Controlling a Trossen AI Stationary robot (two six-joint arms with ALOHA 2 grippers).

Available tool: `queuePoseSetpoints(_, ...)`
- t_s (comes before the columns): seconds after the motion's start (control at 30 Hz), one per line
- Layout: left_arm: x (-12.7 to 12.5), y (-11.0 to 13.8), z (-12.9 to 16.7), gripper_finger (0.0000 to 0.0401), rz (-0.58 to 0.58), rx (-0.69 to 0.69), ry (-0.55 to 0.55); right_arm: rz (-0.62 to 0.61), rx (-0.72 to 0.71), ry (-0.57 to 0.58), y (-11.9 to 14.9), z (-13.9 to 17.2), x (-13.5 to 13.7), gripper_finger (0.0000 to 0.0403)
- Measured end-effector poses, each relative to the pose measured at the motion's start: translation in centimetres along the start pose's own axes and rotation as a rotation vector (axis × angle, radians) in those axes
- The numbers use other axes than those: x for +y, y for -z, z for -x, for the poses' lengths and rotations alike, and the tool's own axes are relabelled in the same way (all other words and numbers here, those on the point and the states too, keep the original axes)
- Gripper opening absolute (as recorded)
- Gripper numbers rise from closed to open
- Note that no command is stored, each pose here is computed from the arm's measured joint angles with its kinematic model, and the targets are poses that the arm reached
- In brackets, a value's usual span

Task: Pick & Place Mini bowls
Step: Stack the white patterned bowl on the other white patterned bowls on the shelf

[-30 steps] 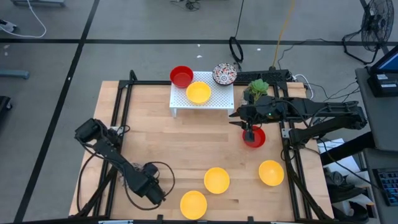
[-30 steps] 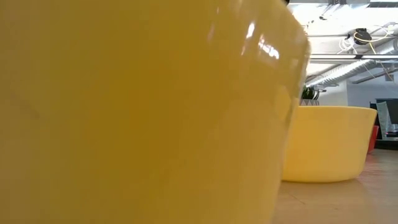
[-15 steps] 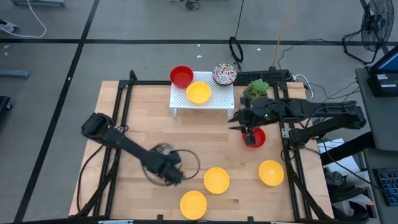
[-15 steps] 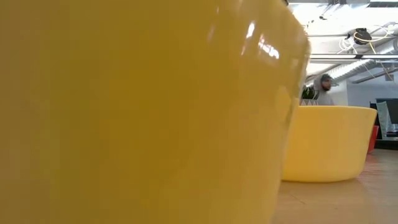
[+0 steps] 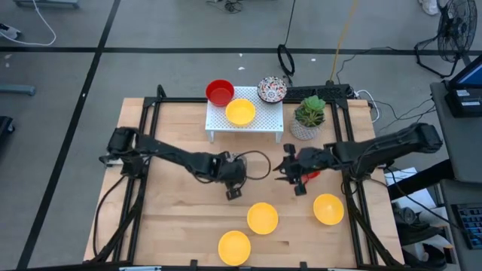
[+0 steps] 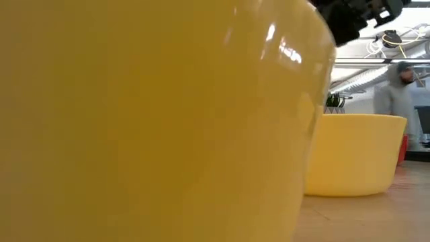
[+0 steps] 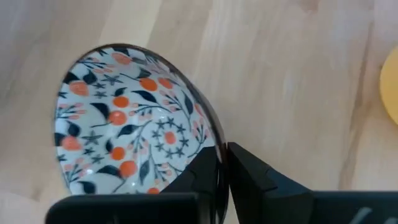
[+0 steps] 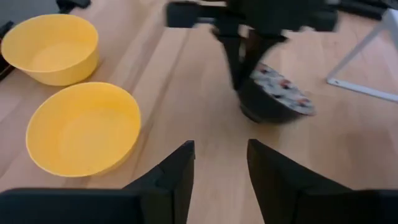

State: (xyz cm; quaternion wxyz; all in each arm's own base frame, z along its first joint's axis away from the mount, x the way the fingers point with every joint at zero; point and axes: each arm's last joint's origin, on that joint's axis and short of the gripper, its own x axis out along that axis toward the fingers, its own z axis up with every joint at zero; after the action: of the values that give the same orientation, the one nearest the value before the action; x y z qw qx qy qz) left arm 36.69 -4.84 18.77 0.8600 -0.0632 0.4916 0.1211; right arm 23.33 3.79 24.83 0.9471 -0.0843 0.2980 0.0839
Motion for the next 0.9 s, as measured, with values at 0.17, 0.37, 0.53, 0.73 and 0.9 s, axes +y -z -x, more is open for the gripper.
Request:
queuePoseSetpoints(0.17, 1.3, -0.3, -1.7, 0.0012, 0.021, 0.028, 0.014, 0.01, -0.063, -0.006, 1.3, -0.9, 0.7, 0.0155)
queuePoseSetpoints(0.37, 1.1, -0.2, -2.8, 0.0032, 0.008, 0.037, 0.027, -0.001, -0.09, 0.045, 2.3, -1.3, 0.7, 0.0172)
queuePoseSetpoints(0.53, 0.8, -0.1, -3.2, 0.0081, 0.057, 0.029, 0.028, 0.001, -0.083, 0.101, 2.6, -1.4, 0.5, 0.0185)
queuePoseSetpoints(0.73, 0.8, -0.3, -2.9, 0.0134, 0.159, 0.018, 0.047, 0.006, -0.066, 0.093, 2.8, -2.2, 0.6, 0.0199)
queuePoseSetpoints(0.9, 0.7, -1.0, -0.1, 0.0175, 0.163, 0.01, 0.21, 0.046, -0.083, 0.097, 2.9, -4.0, 0.7, 0.0216)
